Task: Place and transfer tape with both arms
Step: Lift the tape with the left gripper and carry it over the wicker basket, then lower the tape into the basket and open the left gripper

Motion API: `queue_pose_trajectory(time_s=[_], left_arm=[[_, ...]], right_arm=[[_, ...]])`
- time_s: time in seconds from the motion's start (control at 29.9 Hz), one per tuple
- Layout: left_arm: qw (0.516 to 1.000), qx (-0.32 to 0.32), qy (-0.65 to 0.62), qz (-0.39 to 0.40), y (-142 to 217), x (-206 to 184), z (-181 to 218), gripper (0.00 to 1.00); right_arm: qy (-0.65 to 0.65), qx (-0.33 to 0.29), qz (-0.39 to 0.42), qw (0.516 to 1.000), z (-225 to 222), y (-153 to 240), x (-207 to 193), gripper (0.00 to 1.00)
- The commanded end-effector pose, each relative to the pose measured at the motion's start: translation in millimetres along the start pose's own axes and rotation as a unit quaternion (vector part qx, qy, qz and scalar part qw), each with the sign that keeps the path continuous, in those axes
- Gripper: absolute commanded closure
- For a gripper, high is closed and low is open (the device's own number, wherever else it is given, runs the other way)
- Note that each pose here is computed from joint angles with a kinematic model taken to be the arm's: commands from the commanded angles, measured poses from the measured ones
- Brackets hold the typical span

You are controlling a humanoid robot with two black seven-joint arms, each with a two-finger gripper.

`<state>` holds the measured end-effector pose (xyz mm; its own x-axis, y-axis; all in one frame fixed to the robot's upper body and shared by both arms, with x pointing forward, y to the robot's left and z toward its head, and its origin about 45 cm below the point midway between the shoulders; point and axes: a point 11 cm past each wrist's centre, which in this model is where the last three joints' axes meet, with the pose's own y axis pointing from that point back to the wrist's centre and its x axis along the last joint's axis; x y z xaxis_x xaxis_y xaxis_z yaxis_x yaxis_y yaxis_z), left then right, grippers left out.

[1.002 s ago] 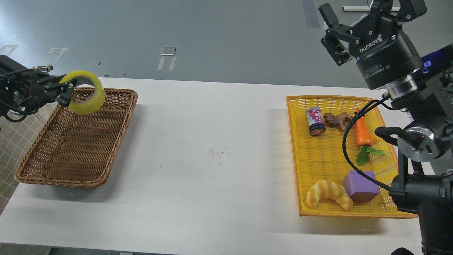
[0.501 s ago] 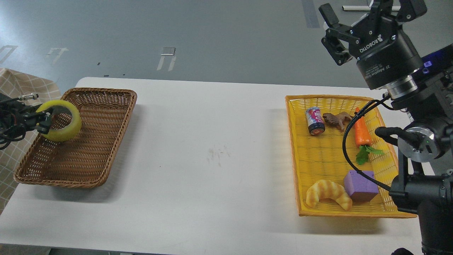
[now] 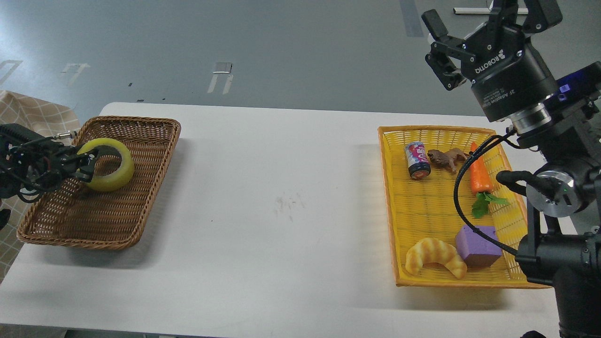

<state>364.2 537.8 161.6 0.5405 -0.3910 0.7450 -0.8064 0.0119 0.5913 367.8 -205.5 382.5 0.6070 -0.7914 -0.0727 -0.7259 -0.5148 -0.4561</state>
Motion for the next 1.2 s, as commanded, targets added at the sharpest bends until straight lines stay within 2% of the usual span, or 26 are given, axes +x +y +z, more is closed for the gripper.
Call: queue_pose_trajectory(time_s=[0.0,0.17,0.27,0.3,0.43,0.5,0.7,0.8,1.04,1.17], left_arm=[[1.0,-0.001,0.0,0.0,0,-1,1,0.94],[1.0,-0.003,0.001,-0.001,-1,-1,3,0.85],[1.0,-0.004,0.001,-0.003,-1,-4,4,0.71],[1.0,-0.004,0.001,-0.003,-1,-4,4,0.62],[1.0,-0.012,0.005,0.001,-4,-2,10,0.48],[1.0,-0.016,0.018,0.01,-9,1,17,0.37],[0.997,-0.014,0.06,0.035,-15,9,24,0.19],[0.997,-0.014,0.071,0.042,-16,12,25,0.14],[0.992,-0.004,0.106,0.065,-17,22,22,0.1],[0.976,0.005,0.186,0.116,-23,48,23,0.09]], right_arm=[[0.0,0.0,0.0,1.0,0,0,0,0.0],[-0.001,-0.001,0.0,1.0,1,0,0,0.0],[-0.002,-0.002,0.0,1.0,2,2,0,0.0],[-0.002,-0.004,0.001,1.0,3,2,0,0.0],[-0.004,-0.007,0.002,1.0,5,4,0,0.0],[-0.004,-0.007,0.002,1.0,5,5,0,0.0],[-0.005,-0.009,0.004,1.0,7,7,0,0.0],[-0.006,-0.01,0.004,1.0,8,8,0,0.0],[-0.007,-0.013,0.005,1.0,10,9,0,0.0],[-0.007,-0.015,0.006,1.0,11,9,1,0.0]])
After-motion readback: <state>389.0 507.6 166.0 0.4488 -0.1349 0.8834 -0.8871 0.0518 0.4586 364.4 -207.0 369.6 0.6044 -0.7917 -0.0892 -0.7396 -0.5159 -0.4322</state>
